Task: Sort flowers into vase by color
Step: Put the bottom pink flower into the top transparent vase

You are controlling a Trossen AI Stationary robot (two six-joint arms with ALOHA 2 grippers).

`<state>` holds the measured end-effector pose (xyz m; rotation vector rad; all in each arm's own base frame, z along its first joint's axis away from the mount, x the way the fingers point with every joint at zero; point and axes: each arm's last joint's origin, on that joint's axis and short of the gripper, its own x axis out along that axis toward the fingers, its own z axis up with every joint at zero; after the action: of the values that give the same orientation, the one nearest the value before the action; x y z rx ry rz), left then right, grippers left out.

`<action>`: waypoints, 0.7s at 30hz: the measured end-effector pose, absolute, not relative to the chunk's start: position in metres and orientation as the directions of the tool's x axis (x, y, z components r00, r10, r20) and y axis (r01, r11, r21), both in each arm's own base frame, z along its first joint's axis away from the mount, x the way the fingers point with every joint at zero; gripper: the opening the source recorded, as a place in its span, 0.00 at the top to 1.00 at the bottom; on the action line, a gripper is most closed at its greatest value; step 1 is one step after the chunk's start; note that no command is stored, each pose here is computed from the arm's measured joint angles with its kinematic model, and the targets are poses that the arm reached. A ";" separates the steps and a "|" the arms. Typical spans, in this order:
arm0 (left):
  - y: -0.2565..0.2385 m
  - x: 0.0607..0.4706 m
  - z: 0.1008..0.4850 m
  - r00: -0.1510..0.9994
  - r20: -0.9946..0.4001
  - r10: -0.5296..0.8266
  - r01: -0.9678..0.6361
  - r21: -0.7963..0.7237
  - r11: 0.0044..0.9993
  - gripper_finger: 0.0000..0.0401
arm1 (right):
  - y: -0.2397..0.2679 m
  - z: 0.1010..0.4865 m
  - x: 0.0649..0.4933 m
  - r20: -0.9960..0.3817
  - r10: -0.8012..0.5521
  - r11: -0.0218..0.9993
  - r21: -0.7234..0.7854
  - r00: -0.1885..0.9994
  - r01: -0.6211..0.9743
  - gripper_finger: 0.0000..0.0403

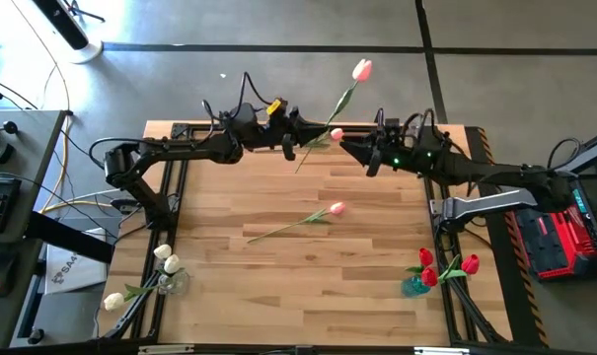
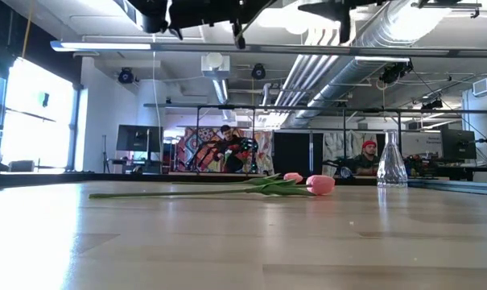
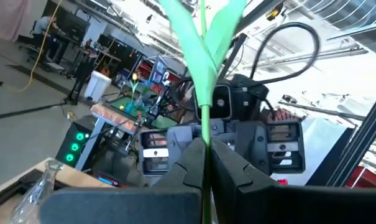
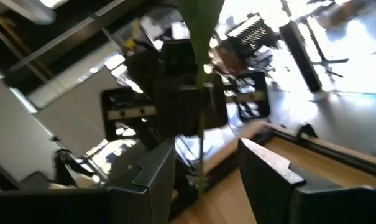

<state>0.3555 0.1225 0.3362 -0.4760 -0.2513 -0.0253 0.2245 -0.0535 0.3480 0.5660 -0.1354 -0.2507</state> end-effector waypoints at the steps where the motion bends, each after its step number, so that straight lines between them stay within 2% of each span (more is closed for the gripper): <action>1: 0.122 0.356 0.338 0.968 0.249 0.033 0.086 -0.450 0.889 1.00 | -0.056 0.349 0.225 0.078 -0.263 0.819 0.544 0.962 0.180 0.60; 12: 0.104 0.364 0.333 0.978 0.208 -0.031 0.119 -0.424 0.898 1.00 | -0.061 0.344 0.247 0.152 -0.185 0.863 0.498 0.971 0.087 0.60; 21: 0.099 0.367 0.327 0.988 0.147 -0.042 0.100 -0.416 0.904 1.00 | -0.061 0.354 0.242 0.239 -0.228 0.889 0.448 0.944 0.101 0.60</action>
<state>0.3669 0.0987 0.3271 -0.4359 -0.1358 -0.0733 0.2423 -0.0612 0.3538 0.4458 -0.2917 -0.1735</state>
